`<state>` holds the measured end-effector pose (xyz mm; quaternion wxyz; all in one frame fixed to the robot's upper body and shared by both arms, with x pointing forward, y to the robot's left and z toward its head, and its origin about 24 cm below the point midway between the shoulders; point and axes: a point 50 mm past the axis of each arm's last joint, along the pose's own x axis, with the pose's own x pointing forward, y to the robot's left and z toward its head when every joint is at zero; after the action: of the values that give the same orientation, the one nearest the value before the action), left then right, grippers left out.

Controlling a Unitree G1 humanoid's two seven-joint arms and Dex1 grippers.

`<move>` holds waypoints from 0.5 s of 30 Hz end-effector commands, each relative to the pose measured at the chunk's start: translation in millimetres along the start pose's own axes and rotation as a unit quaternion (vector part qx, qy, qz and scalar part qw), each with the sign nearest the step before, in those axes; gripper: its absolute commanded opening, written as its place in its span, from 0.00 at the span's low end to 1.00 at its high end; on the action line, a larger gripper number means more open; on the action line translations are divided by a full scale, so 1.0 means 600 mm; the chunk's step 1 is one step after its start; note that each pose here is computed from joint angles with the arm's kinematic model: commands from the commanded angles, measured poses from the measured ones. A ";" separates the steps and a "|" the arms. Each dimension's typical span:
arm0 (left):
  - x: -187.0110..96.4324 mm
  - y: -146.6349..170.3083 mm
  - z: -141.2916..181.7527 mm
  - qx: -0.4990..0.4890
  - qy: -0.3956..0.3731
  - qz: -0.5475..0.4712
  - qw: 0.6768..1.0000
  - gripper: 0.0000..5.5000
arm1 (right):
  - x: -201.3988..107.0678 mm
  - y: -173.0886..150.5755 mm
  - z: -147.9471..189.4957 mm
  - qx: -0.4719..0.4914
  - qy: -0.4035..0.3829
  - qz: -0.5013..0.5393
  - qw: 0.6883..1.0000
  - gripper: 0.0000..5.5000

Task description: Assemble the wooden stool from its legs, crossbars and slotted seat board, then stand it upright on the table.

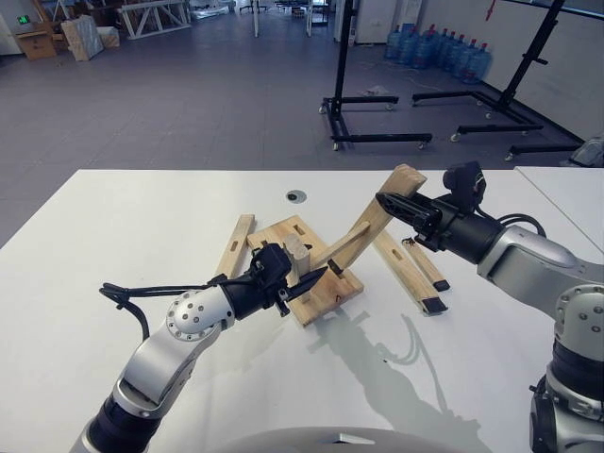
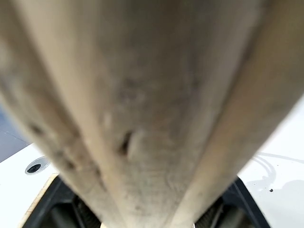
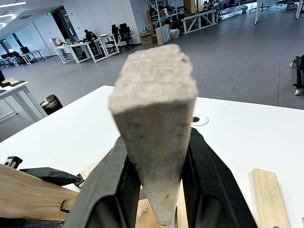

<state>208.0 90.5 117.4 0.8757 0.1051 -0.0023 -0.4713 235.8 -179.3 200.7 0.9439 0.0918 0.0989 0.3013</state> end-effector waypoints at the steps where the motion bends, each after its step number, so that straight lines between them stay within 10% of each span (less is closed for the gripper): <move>1: -0.005 -0.004 -0.041 -0.021 0.069 -0.002 0.997 0.39 | 0.002 0.005 -0.027 -0.006 0.043 0.005 0.999 0.18; 15: -0.002 -0.007 -0.043 -0.015 0.070 -0.004 0.997 0.39 | 0.013 -0.014 -0.070 -0.021 0.118 -0.007 0.993 0.18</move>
<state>208.3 89.9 115.3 0.8755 0.1128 -0.0014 -0.4698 237.5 -180.7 179.0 0.9432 0.0543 0.1360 0.2983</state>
